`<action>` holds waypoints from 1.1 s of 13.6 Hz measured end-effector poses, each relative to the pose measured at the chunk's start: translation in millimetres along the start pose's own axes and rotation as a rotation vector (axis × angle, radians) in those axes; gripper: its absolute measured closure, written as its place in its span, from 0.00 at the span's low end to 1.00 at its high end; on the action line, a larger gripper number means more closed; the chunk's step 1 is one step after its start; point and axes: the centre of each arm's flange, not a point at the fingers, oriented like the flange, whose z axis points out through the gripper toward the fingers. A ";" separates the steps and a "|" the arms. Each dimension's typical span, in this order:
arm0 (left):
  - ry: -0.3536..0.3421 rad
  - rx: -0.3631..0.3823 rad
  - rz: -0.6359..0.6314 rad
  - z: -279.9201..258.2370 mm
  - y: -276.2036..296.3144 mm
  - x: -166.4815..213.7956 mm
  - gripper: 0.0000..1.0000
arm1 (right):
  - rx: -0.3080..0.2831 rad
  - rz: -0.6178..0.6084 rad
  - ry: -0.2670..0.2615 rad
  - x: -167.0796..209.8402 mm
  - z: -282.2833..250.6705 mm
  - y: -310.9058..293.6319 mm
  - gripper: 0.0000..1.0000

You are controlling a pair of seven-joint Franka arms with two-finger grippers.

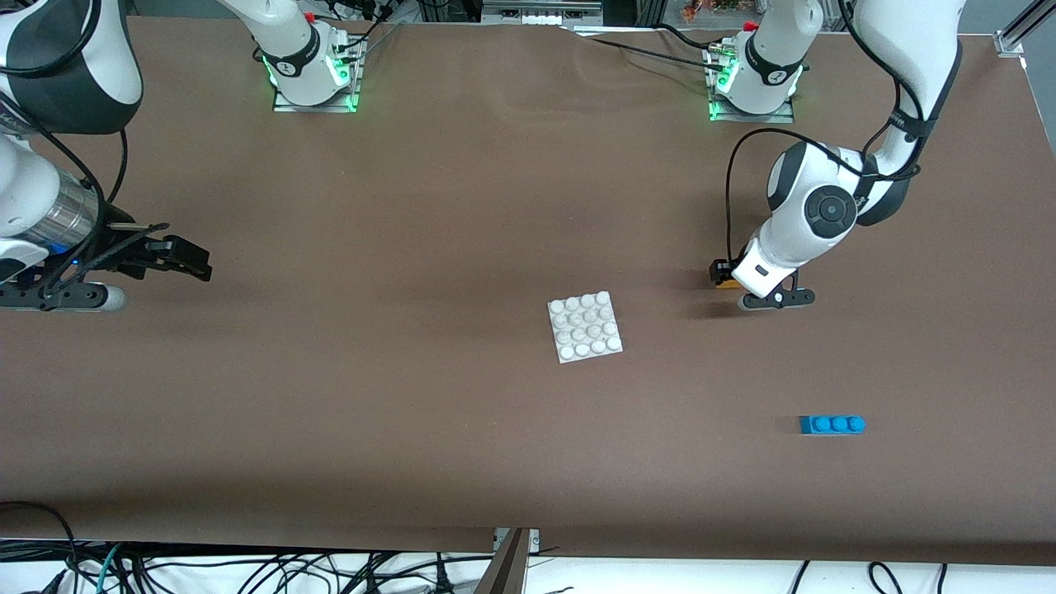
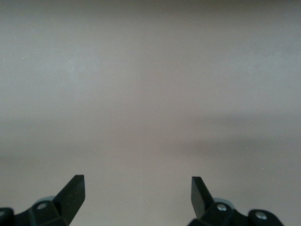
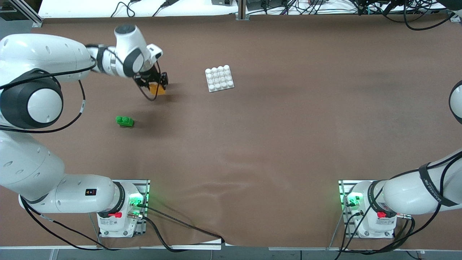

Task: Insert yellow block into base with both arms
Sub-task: 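Carry the yellow block over the white base plate with the left gripper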

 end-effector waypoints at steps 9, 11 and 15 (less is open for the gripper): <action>0.063 -0.084 -0.061 -100.3 166.8 38.8 0.32 | -0.002 0.000 -0.013 -1.3 0.9 1.7 0.00; 0.039 -0.095 -0.075 -72.6 219.4 37.6 0.32 | -0.003 -0.003 -0.022 -2.4 1.8 1.6 0.00; 0.038 -0.035 -0.060 -12.6 270.4 38.5 0.32 | -0.003 -0.007 -0.031 -3.4 2.5 1.7 0.00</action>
